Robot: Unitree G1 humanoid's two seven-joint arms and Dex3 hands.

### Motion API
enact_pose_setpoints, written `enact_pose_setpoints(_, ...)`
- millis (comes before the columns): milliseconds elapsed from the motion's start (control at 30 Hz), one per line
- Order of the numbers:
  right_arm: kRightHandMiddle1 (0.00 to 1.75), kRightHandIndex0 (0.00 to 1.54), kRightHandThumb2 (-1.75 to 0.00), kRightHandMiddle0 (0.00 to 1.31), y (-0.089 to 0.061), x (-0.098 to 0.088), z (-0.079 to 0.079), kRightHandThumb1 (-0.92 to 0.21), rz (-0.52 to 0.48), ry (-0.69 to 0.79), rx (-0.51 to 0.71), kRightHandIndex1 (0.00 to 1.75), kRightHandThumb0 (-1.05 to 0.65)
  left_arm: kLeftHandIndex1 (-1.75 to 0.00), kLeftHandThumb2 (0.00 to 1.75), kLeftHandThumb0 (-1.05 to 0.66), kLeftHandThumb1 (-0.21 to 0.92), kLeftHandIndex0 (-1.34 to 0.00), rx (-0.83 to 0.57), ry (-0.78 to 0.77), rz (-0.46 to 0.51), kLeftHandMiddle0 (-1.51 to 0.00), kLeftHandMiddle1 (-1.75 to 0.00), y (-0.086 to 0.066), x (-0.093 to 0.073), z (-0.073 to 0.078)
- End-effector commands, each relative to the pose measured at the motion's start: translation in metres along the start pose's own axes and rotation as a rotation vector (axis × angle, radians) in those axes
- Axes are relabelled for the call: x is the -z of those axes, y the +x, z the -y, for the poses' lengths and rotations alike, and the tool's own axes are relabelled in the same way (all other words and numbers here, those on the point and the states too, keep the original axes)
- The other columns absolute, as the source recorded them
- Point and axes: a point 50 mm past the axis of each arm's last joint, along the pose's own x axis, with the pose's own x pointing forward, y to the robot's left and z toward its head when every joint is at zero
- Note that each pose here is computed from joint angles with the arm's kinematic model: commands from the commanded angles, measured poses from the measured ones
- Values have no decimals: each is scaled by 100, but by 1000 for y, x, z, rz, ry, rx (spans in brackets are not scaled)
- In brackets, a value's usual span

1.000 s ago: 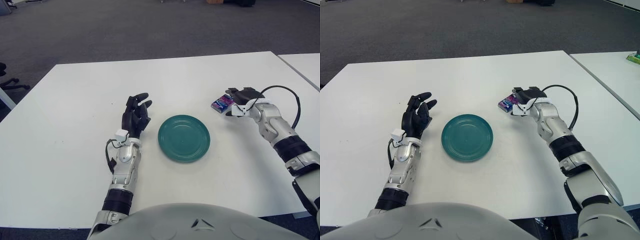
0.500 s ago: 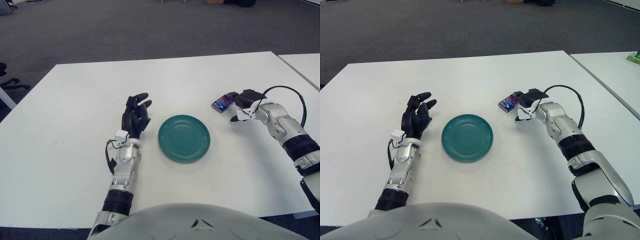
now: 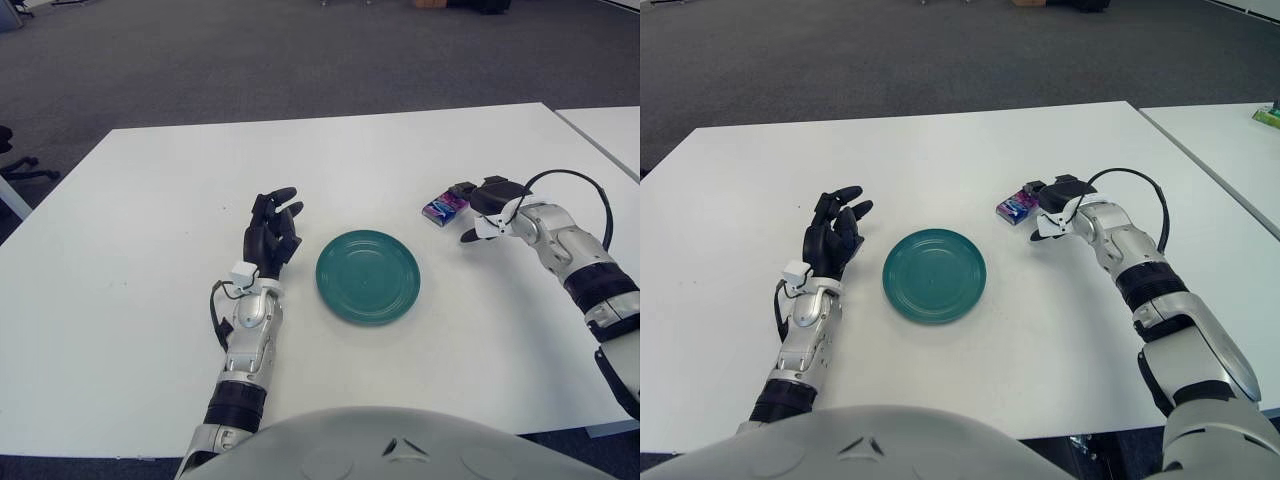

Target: Put the gum into the plate.

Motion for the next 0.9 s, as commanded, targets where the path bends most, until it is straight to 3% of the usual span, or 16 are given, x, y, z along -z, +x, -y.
enact_pose_setpoints(0, 29, 4, -13, 0, 4, -3, 13, -92, 22, -26, 43, 67, -102, -117, 75, -76, 92, -30, -14, -55, 10, -38, -87, -2, 0, 12)
enact_pose_setpoints(367, 24, 14, -9, 0, 10, -2, 25, -92, 107, -126, 81, 27, -87, -117, 77, -75, 92, -31, -30, -54, 13, -38, -86, -4, 1, 11)
enact_pose_setpoints(867, 9, 14, -14, 0, 19, -1, 39, -92, 134, -206, 99, 10, -82, -116, 73, -74, 92, -31, -29, -80, 2, -37, -85, -5, 4, 12)
